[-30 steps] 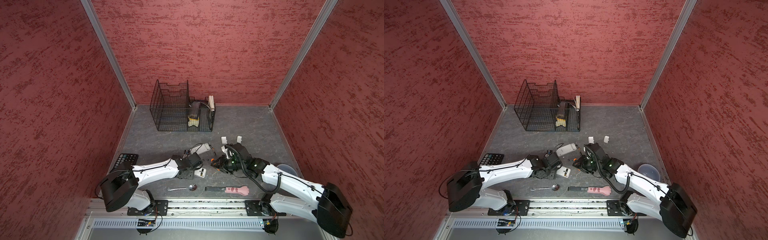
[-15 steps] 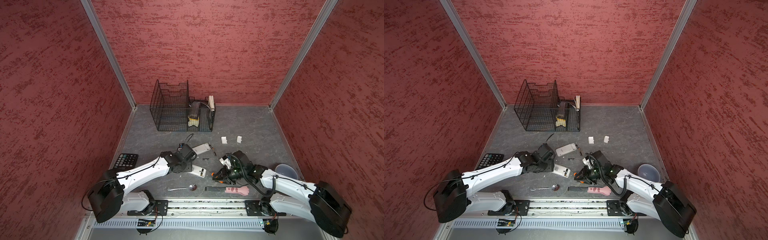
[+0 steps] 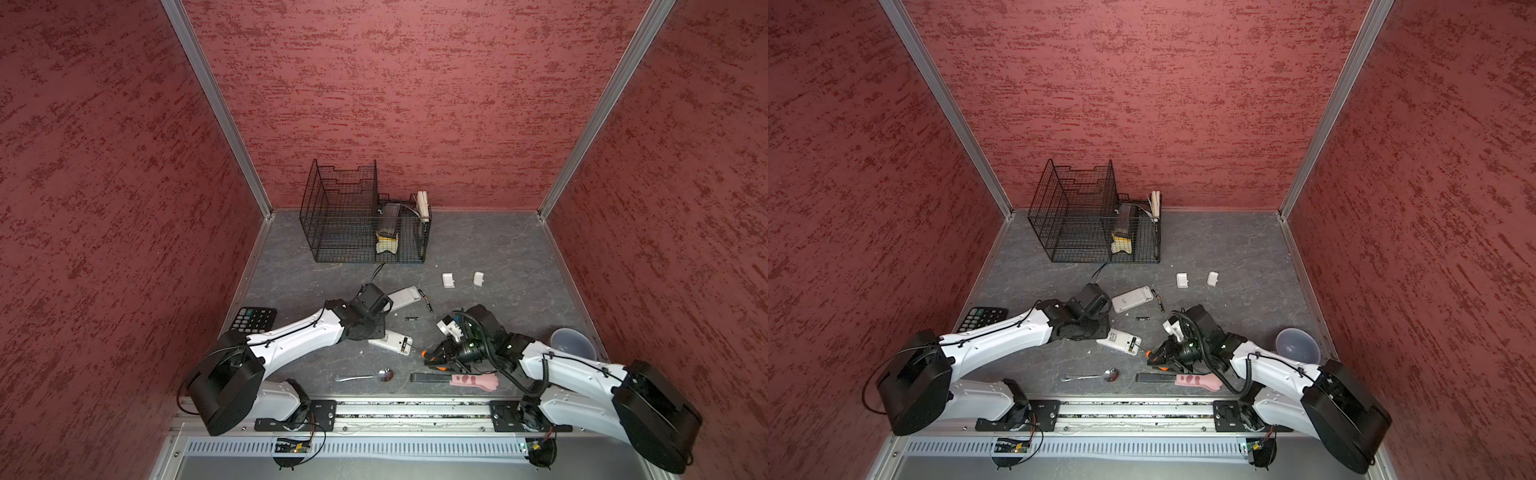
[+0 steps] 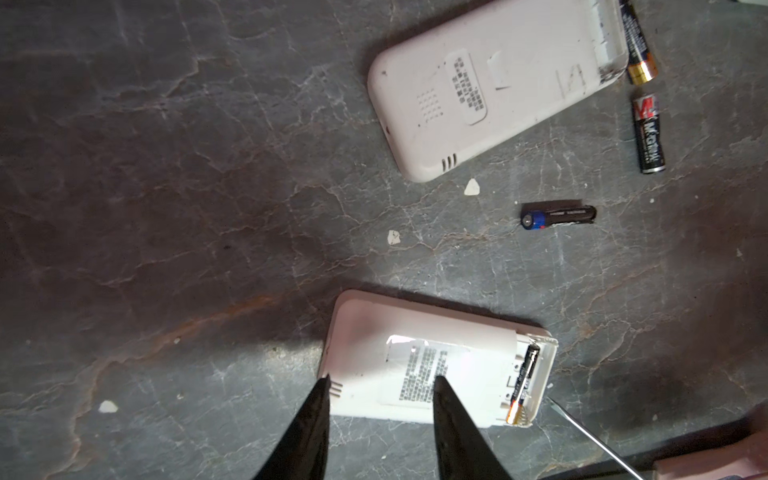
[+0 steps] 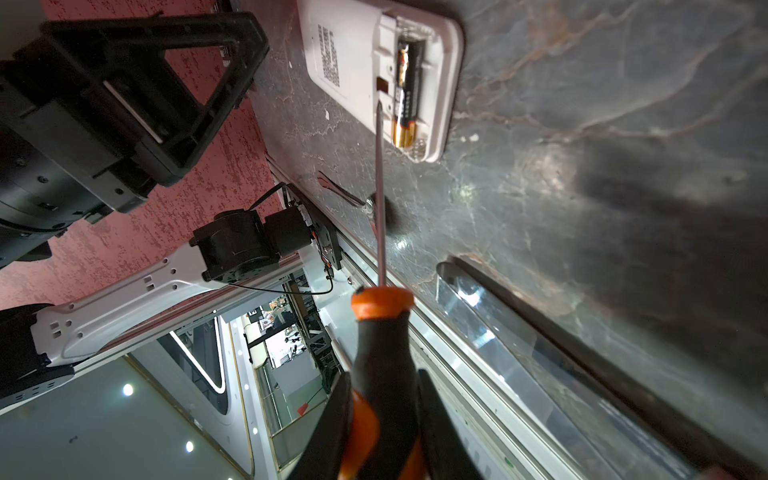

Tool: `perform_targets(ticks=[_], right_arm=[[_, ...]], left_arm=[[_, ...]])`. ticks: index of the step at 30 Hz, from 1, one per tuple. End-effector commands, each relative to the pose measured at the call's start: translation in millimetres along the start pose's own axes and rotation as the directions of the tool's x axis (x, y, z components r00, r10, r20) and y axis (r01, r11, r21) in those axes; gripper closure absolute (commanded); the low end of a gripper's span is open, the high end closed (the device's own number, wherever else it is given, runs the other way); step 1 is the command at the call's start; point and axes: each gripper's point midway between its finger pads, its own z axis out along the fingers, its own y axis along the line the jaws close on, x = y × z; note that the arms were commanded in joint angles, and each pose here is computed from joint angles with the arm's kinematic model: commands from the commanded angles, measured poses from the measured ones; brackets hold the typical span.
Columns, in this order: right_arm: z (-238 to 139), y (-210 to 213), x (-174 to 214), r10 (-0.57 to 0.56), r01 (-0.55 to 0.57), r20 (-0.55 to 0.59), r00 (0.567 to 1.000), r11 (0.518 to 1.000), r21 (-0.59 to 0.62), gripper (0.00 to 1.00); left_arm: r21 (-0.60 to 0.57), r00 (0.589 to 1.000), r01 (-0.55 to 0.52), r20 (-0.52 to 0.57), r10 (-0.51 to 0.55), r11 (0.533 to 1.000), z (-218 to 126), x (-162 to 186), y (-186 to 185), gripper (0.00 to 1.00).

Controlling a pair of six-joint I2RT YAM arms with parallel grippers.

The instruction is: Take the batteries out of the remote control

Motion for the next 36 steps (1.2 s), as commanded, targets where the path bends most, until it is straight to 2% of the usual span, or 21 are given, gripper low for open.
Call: perform_targets(ticks=[1, 28, 36], right_arm=[[0.5, 0.6, 2.6, -0.013, 0.013, -0.016, 1.0, 1.0, -0.017, 1.0], [5.0, -13.7, -0.7, -0.012, 0.012, -0.032, 0.999, 1.0, -0.002, 1.0], [6.6, -14.2, 0.0, -0.019, 0.019, -0.045, 0.999, 1.0, -0.013, 1.0]], left_arm=[[0.009, 1.0, -0.01, 0.001, 0.01, 1.0, 4.8, 0.1, -1.5, 0.6], [-0.061, 0.999, -0.045, -0.021, 0.044, 0.997, 11.0, 12.2, 4.8, 0.61], [-0.092, 0.998, -0.064, -0.028, 0.062, 0.994, 15.0, 14.6, 9.1, 0.55]])
